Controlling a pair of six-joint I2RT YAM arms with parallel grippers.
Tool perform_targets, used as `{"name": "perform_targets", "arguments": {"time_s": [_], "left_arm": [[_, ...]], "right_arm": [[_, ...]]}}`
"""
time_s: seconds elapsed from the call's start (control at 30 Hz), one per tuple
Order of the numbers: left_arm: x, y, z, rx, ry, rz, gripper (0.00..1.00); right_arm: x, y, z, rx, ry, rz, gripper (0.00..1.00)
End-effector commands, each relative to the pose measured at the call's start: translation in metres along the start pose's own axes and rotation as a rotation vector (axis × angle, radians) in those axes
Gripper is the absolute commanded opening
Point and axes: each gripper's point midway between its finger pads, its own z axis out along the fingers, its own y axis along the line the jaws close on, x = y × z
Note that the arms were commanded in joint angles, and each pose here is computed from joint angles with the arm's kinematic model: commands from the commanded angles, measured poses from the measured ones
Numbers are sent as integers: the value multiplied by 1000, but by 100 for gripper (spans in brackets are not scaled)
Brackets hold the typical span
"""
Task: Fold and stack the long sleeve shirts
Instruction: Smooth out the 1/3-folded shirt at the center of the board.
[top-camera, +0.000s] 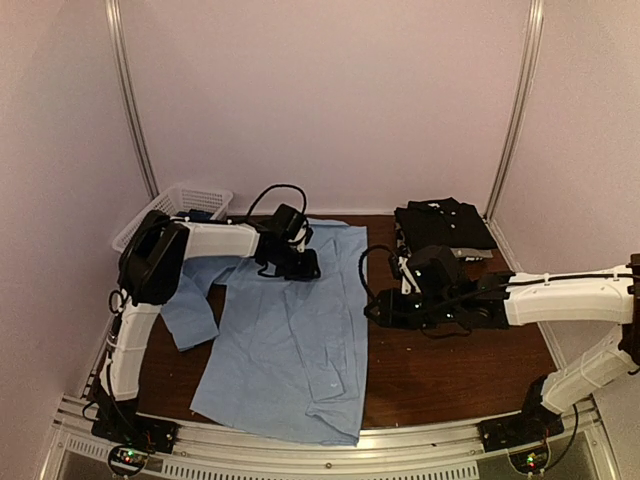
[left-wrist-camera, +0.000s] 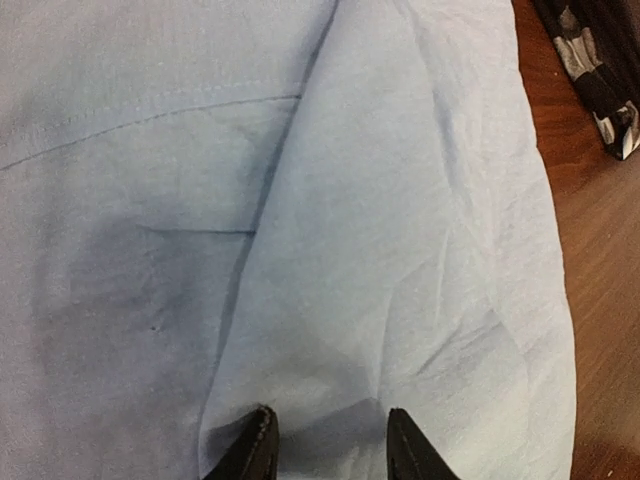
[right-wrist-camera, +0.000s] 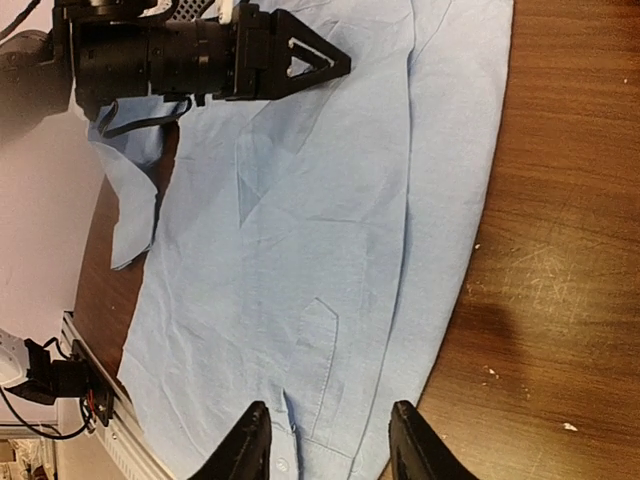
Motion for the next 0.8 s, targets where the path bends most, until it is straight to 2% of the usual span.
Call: {"name": "perform_targets", "arguments": {"time_s": [0.0,0.2,0.4,0.63,0.77], "left_arm": [[-22,-3,6,2,-19,40,39],[-47,-20,-18,25,-60,67,40],[-66,-31,-70,16,-137,83,43],[-22,-2,-96,-65,-90,55,43],[3,14,-122,-112,-93,42,43]], "right_arm": [[4,9,9,-84,-3,15,43],[7,18,28,-120,25,13,42],[7,30,60,-146,61,3,42],[-2,51,100,-202,80,-21,40],[-1,44,120,-184,101,-23,39]]}}
